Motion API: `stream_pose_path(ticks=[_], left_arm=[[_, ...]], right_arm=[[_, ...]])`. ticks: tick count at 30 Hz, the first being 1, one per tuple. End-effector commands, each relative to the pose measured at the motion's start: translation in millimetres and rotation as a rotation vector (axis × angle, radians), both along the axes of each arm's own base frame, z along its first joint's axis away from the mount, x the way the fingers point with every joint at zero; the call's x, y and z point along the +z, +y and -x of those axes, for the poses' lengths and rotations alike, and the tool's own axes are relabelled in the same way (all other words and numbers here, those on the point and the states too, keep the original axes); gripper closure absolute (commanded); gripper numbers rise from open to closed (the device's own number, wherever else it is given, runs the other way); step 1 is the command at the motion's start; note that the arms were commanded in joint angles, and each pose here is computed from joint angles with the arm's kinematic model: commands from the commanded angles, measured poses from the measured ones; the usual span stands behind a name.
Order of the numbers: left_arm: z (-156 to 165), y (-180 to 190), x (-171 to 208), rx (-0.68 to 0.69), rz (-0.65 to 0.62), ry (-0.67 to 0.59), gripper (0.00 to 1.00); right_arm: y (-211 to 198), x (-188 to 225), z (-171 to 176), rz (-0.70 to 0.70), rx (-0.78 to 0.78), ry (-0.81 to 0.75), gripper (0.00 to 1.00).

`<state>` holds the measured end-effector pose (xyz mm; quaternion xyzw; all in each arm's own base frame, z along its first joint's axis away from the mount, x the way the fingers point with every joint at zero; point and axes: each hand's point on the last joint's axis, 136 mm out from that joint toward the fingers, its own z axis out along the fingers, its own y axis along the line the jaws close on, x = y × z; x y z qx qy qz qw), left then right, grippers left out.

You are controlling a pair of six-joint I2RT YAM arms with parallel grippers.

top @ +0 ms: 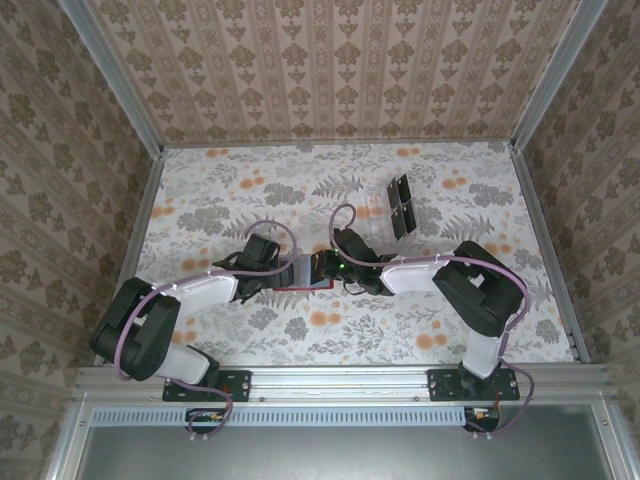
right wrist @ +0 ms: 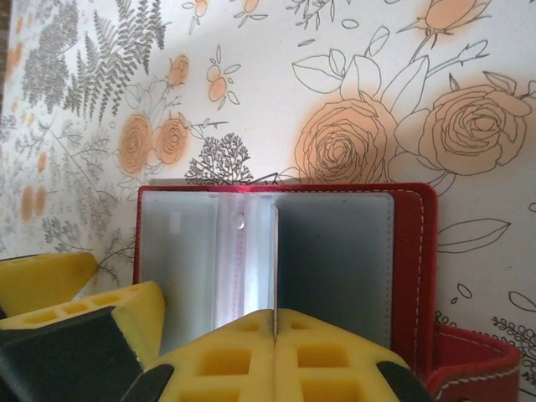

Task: Put the credit cards into the card holder

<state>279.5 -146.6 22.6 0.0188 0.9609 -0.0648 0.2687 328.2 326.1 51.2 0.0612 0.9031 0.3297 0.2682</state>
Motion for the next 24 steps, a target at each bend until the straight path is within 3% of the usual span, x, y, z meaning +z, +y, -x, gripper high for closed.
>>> stream_pose_path(ticks=[1, 13, 24], left_arm=[[20.0, 25.8, -21.1, 0.046, -0.092, 0.086, 0.01], [23.4, 30.1, -26.2, 0.062, -0.103, 0.094, 0.01], [25.1, 30.6, -29.3, 0.063, -0.102, 0.1, 0.02]], right_arm=[[7.8, 24.1, -1.3, -0.094, 0.035, -0.056, 1.0], [22.8, 19.6, -2.9, -0.212, 0.073, -0.062, 1.0], [23.4, -1.7, -4.3, -0.219, 0.043, -0.02, 1.0]])
